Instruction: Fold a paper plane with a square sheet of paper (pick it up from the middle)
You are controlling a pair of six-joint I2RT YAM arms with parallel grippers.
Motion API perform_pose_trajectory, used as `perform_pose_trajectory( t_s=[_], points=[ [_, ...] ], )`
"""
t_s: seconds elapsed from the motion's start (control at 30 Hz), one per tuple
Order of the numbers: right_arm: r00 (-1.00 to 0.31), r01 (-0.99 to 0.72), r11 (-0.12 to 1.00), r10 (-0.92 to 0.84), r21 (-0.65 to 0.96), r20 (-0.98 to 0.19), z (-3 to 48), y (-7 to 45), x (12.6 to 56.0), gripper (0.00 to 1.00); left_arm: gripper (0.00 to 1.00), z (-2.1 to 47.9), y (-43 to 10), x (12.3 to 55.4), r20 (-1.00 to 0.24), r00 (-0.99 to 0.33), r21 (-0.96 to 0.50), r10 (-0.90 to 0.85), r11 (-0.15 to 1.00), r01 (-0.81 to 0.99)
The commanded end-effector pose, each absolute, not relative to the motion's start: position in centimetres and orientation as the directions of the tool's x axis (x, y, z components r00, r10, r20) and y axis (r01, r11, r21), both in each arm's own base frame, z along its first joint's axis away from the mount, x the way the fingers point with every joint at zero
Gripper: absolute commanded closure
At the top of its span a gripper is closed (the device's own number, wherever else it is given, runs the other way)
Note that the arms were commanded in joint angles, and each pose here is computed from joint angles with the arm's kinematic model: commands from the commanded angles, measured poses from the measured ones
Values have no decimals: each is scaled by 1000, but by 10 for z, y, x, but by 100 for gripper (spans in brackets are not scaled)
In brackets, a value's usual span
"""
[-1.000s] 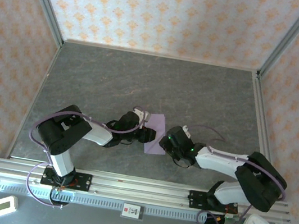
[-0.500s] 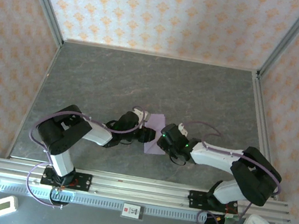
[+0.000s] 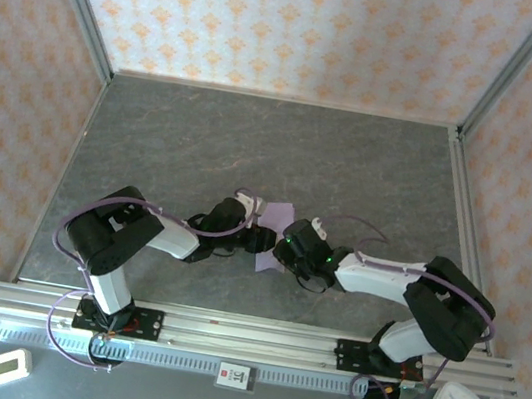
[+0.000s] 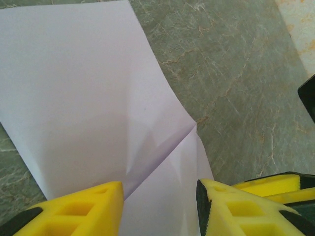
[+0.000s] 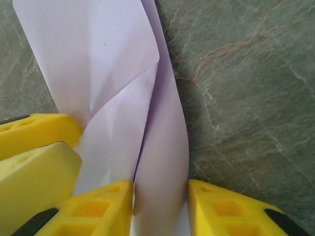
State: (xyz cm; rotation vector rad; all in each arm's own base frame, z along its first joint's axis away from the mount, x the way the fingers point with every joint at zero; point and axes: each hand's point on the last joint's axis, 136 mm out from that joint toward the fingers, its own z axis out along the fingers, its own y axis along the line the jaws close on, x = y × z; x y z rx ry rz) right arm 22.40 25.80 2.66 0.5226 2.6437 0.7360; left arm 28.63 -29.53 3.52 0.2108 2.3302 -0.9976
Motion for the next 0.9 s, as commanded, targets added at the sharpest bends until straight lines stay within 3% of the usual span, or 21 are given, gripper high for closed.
perform_pose_trajectory(
  t_s=[0.0,0.23,0.87],
  points=[
    [-886,167,700,416,694,-206,56,298,229,66,53,5,-283,277,-515,-855,-585,-55,752,304],
    [-850,152,630,477,762,-224,63,290,230,51,53,6,-284,277,-515,-856,-587,-54,749,306],
    [-820,13,481,507,876,-267,91,288,238,57,53,4,-284,275,-506,-861,-587,-46,750,304]
  ],
)
